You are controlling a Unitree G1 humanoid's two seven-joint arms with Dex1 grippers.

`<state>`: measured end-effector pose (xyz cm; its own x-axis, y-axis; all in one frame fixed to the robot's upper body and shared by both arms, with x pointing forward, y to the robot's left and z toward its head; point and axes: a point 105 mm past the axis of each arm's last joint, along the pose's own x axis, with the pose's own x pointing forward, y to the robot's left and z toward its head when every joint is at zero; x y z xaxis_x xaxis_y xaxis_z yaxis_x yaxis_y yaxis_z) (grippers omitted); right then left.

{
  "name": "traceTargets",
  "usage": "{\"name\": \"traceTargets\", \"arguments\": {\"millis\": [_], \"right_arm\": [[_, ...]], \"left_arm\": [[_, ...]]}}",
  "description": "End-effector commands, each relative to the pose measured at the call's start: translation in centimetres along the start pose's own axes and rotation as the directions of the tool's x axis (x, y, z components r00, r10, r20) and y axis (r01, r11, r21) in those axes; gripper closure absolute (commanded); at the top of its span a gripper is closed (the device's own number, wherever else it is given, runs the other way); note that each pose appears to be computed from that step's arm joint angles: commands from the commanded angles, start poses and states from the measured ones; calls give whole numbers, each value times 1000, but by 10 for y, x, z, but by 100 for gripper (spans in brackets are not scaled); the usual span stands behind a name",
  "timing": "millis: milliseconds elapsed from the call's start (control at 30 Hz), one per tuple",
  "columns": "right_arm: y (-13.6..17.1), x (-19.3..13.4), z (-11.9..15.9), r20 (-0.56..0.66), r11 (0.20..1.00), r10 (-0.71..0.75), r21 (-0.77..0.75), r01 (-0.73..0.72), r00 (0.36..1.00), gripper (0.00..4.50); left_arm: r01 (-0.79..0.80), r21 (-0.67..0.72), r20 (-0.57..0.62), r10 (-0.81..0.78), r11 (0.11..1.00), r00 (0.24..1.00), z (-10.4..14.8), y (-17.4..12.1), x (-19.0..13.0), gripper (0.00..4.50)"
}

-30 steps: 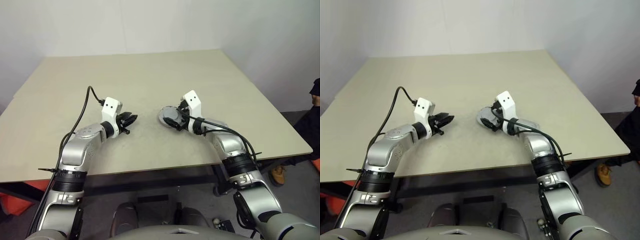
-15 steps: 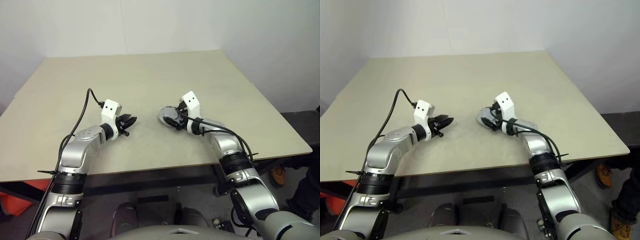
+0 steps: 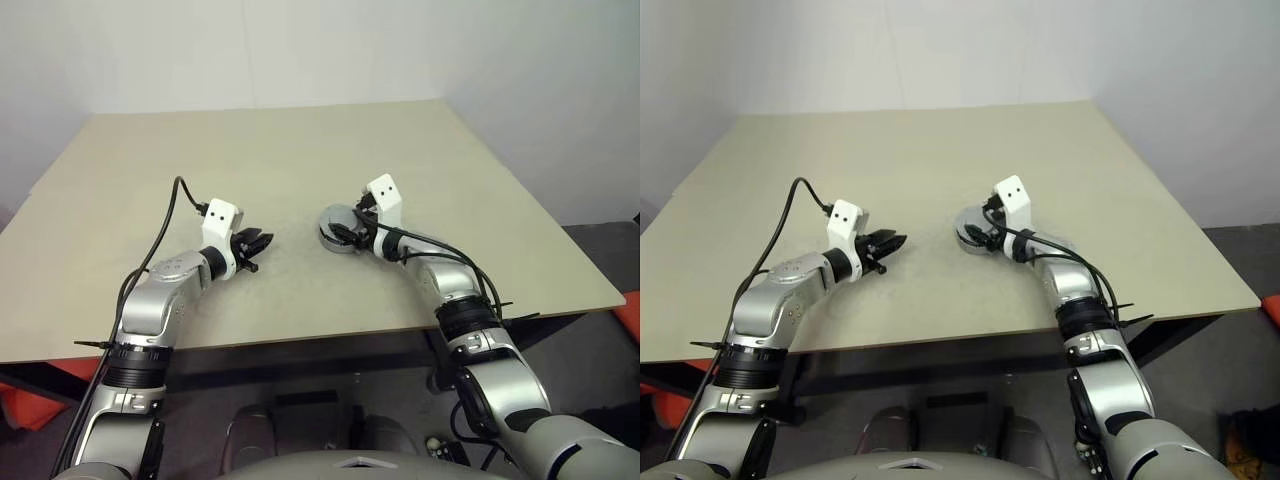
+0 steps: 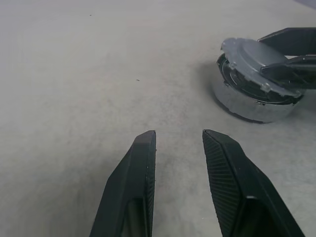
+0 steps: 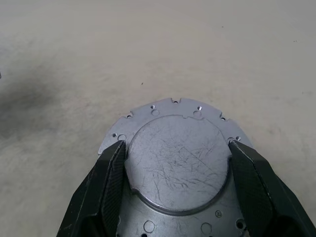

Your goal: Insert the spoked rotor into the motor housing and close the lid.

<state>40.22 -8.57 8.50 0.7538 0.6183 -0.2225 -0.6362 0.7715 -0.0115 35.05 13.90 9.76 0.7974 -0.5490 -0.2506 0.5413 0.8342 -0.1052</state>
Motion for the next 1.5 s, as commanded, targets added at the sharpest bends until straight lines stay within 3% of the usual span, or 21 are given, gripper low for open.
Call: {"name": "traceTargets", "arguments": {"millis": [33,1500], "right_arm": [[-2,2,25,79,999,-6,-39,9,997,133],[-15,-10,-20,-121,990,-14,-144,-3,993,133]], "left_arm": [[-2,39,53,0,999,999,17,0,-4,291],[-17,40,52,15,999,999,15,3,-7,291]]}}
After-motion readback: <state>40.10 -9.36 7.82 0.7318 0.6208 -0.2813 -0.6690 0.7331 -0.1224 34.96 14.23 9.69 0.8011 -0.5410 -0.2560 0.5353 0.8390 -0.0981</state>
